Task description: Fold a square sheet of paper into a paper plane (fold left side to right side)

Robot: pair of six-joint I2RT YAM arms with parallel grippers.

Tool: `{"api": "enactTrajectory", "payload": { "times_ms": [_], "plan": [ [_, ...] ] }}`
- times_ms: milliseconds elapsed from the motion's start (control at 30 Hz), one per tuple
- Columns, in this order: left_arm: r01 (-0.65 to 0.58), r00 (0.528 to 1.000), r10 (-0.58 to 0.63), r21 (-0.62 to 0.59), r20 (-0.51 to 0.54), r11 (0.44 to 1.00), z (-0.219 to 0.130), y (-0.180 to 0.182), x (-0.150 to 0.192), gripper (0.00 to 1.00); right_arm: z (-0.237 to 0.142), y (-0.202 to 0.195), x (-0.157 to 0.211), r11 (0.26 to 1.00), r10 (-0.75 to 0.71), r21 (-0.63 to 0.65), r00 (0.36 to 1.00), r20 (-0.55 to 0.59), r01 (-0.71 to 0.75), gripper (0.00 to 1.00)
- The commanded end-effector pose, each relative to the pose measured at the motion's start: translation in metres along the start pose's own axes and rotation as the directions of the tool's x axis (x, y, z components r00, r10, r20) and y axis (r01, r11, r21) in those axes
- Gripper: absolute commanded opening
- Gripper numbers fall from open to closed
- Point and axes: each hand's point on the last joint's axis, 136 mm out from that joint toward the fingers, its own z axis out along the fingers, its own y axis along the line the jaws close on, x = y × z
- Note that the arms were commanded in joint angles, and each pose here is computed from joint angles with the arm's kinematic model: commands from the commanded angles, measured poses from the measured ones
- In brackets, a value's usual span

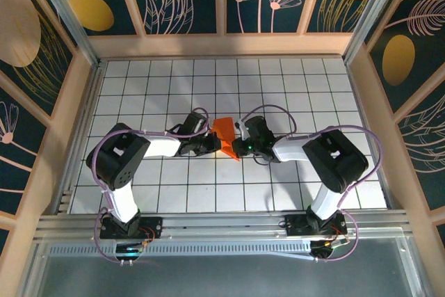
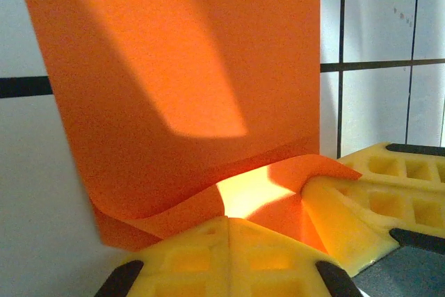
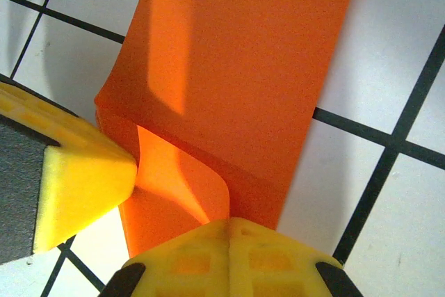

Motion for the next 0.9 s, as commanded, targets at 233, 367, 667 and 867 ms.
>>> {"api": "enactTrajectory", "payload": {
  "times_ms": [233,367,667,867],
  "plan": [
    [0.007,1.000,-0.009,-0.091,-0.017,0.996,0.002,0.025,0.013,0.03,0.003,-0.018,0.023,0.996,0.013,0.092,0.996,-0.091,-0.004,0.09],
    [0.012,1.000,-0.014,-0.102,-0.019,0.995,0.002,0.030,0.016,0.02,0.000,-0.013,0.009,0.997,0.004,0.082,0.998,-0.069,0.002,0.18],
    [0.018,1.000,-0.020,-0.106,-0.018,0.994,0.004,0.032,0.016,0.02,-0.019,-0.004,-0.027,0.999,0.011,0.053,1.000,0.012,-0.011,0.39],
    [0.017,1.000,-0.019,-0.106,-0.017,0.994,0.004,0.032,0.017,0.02,-0.043,-0.004,-0.035,0.998,0.055,0.020,0.998,0.037,-0.056,0.50]
  ]
}}
